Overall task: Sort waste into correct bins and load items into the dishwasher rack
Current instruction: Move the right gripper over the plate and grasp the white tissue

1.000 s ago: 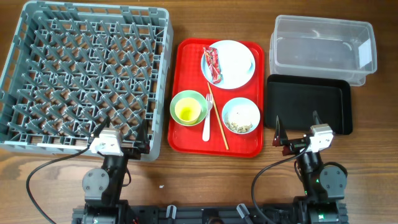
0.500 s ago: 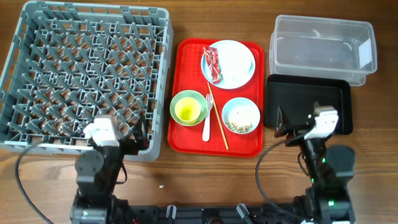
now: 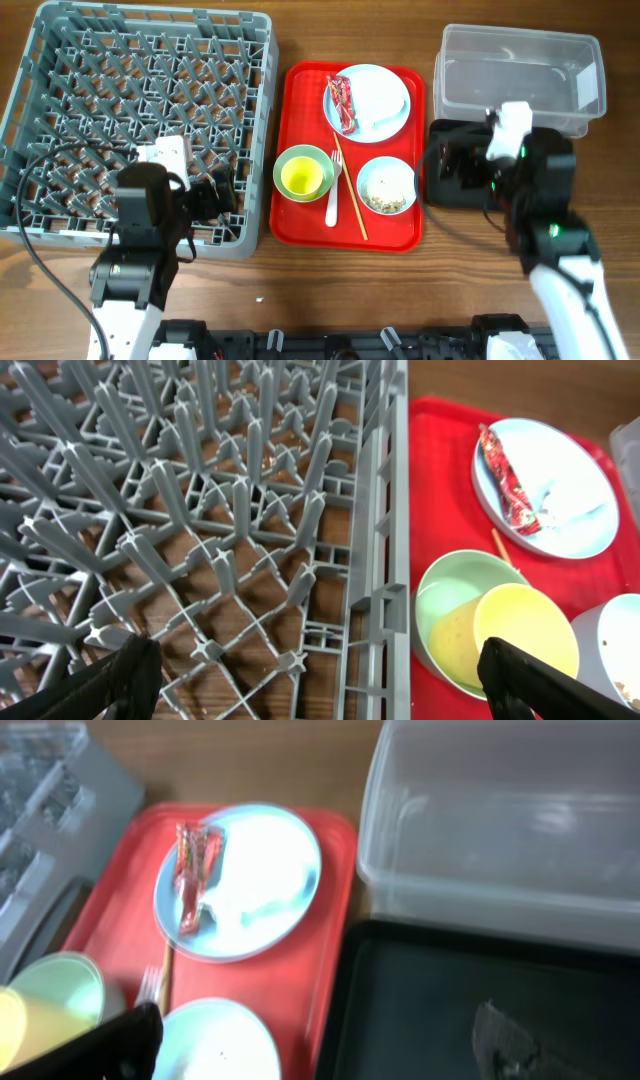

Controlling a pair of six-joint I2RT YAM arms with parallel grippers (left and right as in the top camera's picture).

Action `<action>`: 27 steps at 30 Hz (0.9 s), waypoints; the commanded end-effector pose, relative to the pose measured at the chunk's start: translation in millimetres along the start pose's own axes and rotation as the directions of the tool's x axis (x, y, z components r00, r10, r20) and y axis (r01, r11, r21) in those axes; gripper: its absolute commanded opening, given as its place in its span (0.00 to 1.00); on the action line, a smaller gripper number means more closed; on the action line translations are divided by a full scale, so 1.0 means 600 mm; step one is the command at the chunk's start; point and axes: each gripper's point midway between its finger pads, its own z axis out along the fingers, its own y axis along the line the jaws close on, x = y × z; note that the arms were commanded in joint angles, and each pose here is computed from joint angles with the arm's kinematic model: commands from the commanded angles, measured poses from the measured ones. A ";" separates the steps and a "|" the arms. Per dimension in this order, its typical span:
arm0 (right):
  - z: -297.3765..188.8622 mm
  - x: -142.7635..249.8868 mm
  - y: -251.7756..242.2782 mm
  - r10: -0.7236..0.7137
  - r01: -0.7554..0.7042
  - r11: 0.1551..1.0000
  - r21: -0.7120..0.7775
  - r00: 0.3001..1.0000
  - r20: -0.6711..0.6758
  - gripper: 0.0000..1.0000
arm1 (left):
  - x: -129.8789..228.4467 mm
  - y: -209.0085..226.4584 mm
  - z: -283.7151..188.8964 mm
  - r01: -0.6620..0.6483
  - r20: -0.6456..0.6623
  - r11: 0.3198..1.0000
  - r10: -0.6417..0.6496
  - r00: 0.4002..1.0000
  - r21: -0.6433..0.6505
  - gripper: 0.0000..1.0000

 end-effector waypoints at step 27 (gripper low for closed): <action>0.022 -0.089 0.089 -0.005 0.000 0.999 -0.044 0.993 -0.122 0.98 | -0.005 -0.002 0.002 0.011 -0.017 1.000 -0.011 1.000 0.006 1.00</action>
